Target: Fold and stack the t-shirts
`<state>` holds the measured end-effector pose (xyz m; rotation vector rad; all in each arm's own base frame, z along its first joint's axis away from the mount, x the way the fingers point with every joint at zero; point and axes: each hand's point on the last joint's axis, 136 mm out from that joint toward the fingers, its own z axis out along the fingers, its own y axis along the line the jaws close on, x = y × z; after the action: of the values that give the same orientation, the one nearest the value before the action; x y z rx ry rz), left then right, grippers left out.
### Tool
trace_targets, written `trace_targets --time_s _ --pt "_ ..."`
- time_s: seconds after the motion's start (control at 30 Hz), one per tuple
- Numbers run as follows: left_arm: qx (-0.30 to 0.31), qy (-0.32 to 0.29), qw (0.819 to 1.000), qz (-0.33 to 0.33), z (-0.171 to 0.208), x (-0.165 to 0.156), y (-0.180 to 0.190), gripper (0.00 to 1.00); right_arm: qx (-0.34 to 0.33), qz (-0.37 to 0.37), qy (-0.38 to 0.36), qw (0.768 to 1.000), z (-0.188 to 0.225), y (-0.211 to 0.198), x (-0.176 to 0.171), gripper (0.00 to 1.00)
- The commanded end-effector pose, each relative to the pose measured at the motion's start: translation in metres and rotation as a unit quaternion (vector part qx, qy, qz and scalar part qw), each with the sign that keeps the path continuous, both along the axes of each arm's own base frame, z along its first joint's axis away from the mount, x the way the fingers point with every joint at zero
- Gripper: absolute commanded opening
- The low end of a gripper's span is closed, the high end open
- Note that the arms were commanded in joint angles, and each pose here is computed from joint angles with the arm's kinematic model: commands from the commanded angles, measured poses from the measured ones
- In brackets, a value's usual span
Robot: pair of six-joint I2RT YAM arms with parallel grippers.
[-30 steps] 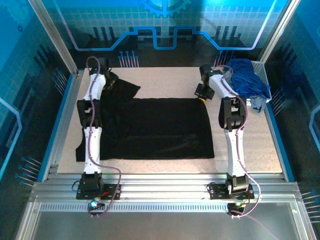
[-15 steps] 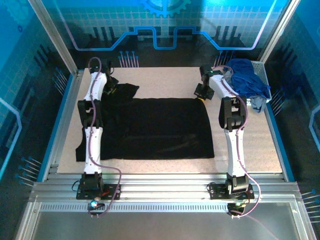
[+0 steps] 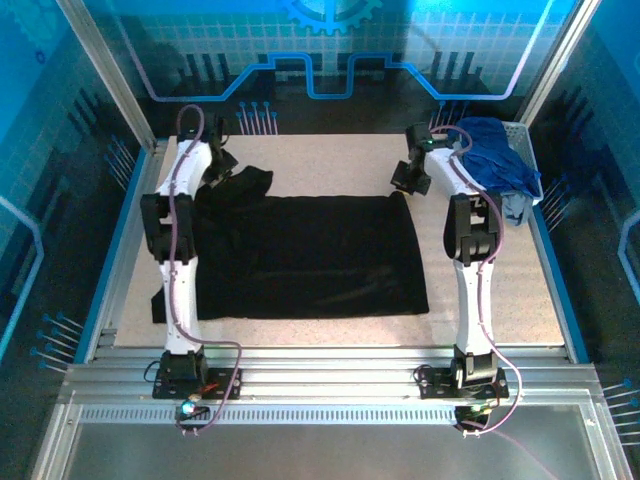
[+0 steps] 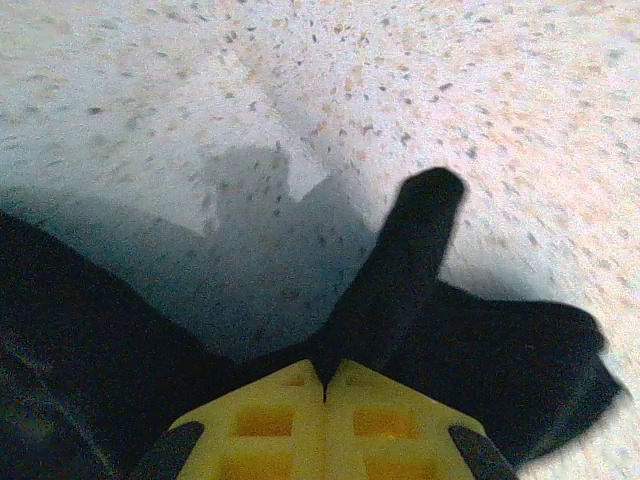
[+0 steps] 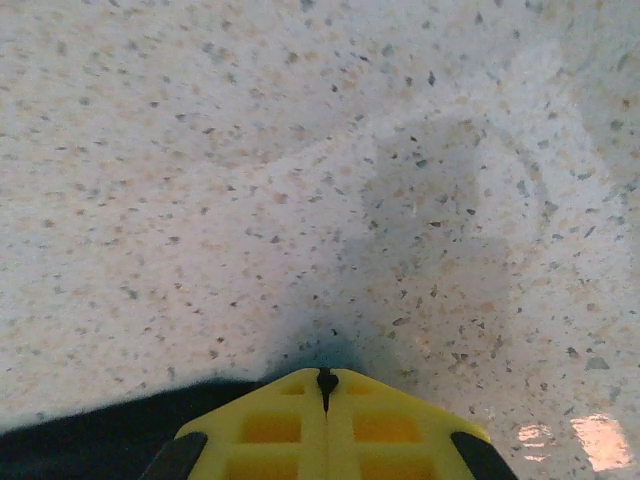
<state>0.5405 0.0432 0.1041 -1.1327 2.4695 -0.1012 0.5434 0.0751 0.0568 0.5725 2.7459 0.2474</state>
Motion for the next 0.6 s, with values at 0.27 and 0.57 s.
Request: trace_targets --time_s 0.27,0.57 --pt "0.02 -0.05 0.998 -0.018 0.048 -0.091 0.001 0.0 -0.014 0.045 -0.029 0.998 0.04 -0.003 -0.029 0.0" --pt "0.02 -0.061 0.998 -0.011 0.068 -0.169 0.002 0.0 -0.021 0.052 -0.044 0.997 0.035 -0.008 -0.067 0.0"
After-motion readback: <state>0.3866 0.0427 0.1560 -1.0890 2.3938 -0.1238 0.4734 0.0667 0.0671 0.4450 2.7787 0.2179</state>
